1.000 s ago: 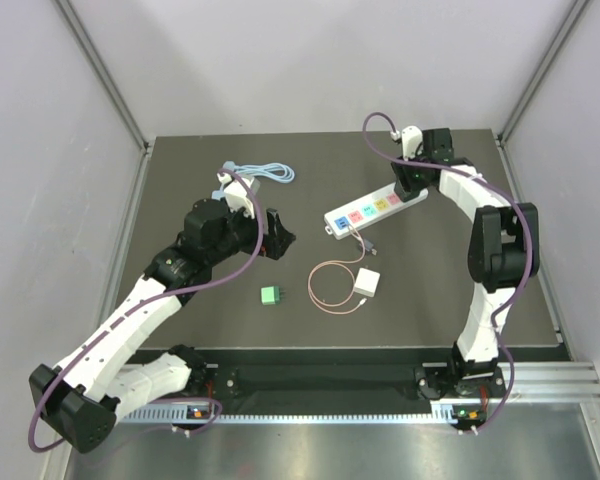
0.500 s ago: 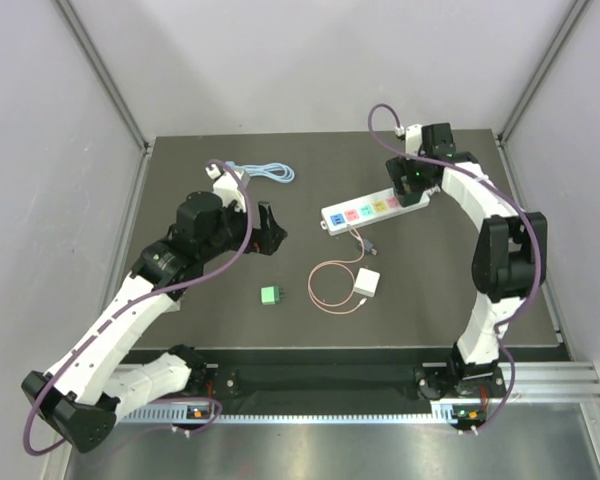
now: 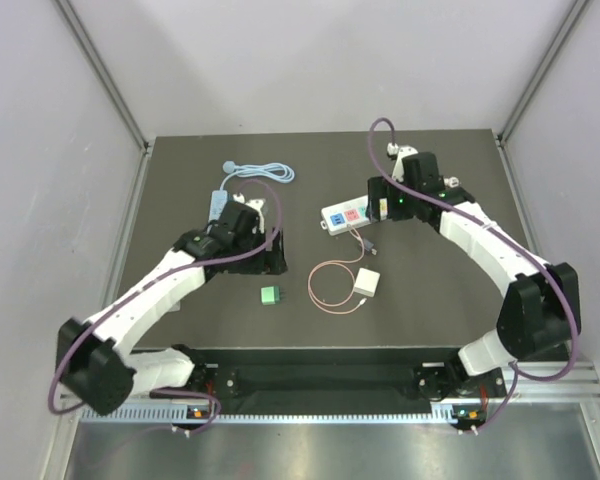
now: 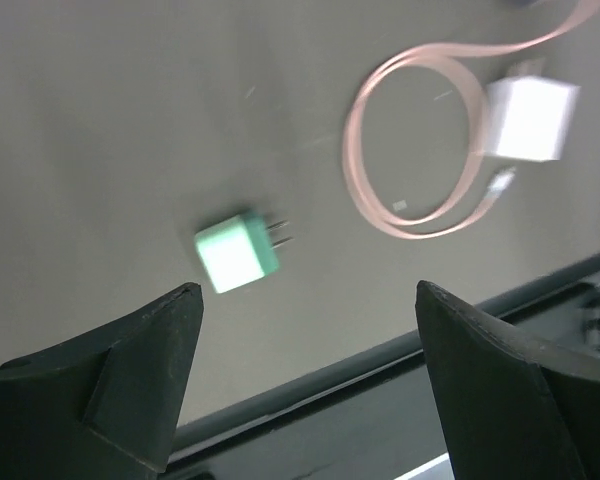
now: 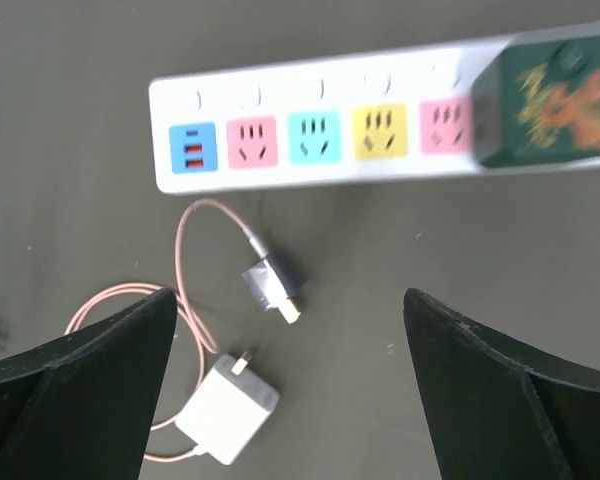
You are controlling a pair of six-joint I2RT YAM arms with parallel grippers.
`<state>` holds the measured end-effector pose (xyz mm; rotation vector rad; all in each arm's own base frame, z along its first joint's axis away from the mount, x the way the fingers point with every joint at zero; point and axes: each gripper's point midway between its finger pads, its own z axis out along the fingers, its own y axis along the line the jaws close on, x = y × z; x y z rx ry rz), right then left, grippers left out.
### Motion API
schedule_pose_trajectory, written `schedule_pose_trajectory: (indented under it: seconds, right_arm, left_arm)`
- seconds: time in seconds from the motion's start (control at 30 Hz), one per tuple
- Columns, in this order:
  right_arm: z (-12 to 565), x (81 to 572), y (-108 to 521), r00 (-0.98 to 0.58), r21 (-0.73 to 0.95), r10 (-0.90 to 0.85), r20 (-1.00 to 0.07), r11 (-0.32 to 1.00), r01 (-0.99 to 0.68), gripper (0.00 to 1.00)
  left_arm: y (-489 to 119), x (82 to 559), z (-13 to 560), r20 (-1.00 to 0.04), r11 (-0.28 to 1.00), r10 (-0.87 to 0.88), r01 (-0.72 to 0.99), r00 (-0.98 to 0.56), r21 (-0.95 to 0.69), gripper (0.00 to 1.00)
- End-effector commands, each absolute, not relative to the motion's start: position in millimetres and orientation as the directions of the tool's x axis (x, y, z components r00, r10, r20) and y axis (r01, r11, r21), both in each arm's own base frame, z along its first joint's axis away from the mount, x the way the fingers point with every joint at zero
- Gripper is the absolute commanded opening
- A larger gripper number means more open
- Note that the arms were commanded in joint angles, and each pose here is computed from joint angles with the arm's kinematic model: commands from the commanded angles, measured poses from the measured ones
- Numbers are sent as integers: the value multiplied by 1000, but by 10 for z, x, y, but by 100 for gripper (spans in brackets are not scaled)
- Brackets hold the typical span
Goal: Insert the plug
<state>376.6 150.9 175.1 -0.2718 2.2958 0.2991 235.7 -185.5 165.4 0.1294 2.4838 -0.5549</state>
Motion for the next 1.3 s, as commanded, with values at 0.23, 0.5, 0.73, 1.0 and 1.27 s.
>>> schedule_pose_trajectory:
  seconds: [0.23,0.5,0.73,1.0,1.27]
  right_arm:
    - [1580,3438,1779,-710,290,39,-704,927,-237,93]
    - [1754,3303,1793,-670,311,50,-741,909,-276,94]
    - [1832,3238,1818,-652,320,51,-756,898,-301,95]
    - [1798,3163,1840,-646,318,41,-762,893,-320,96]
    - [1780,3149,1848,-648,314,29,-761,891,-327,96]
  left_arm:
    - [-1750,2265,766,-338,966,-40,50,-940,-253,78]
    - [-1751,2185,406,-264,973,-33,29,-964,-227,67]
    - [-1832,2206,299,-245,970,-31,30,-969,-240,50]
    - [-1880,2281,313,-251,971,-6,54,-968,-231,55]
    - [-2013,2237,376,-240,967,-11,51,-971,-251,54]
